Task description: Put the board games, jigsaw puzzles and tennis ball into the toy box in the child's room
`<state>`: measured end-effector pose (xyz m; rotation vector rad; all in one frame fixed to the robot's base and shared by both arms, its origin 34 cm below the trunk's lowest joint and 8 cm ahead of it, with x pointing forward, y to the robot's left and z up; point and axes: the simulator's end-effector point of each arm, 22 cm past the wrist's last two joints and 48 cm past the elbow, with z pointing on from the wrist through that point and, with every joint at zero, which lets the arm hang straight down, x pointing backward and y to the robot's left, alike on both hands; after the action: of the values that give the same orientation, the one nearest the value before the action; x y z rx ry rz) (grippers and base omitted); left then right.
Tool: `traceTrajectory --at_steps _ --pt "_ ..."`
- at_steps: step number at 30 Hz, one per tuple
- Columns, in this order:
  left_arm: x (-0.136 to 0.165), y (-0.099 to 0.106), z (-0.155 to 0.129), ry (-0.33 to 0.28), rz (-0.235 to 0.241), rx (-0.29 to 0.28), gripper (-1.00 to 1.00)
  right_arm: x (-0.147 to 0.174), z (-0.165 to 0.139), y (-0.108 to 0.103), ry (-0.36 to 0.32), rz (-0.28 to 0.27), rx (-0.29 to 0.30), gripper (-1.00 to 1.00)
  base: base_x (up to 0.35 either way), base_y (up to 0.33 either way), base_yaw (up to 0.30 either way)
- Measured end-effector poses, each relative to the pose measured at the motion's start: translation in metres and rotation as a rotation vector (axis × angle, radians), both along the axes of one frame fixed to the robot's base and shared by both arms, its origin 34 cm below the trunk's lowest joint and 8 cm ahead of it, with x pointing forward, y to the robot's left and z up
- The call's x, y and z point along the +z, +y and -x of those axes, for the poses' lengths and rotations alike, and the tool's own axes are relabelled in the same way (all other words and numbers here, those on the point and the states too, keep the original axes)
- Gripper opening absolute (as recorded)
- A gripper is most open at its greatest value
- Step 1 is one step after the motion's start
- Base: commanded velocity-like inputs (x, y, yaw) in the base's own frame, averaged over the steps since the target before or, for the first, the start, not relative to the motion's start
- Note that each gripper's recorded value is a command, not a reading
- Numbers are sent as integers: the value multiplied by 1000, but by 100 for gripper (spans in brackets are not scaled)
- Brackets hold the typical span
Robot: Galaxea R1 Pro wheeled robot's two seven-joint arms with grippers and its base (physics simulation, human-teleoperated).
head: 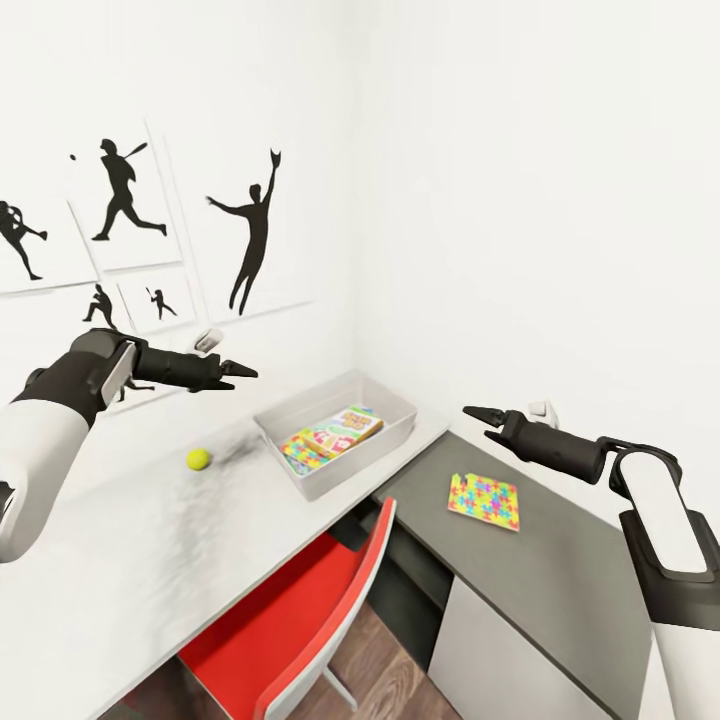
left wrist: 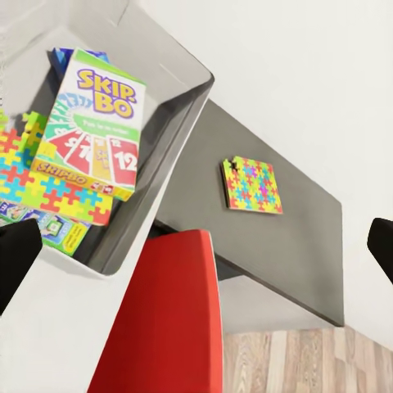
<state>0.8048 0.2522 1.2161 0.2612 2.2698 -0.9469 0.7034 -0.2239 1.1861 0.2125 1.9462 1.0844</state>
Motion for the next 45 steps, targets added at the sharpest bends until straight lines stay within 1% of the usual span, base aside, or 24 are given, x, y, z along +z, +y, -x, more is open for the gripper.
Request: traceTrajectory --at_steps 12,16,21,30,45 --pt "14 -2 4 -20 1 -3 100 11 4 0 -19 -1 1 100 0 0 98" --pt "15 -2 5 -23 1 -2 100 12 4 0 -18 -4 2 100 0 0 -38" --pt "18 -1 5 -27 1 -1 100 13 5 0 -19 -6 2 100 -29 0 -203" --pt "23 0 7 -35 0 1 100 17 6 0 -26 -6 1 100 -130 0 -245" --pt "32 2 10 -48 -2 3 100 24 9 0 -36 -5 2 100 -6 0 -250"
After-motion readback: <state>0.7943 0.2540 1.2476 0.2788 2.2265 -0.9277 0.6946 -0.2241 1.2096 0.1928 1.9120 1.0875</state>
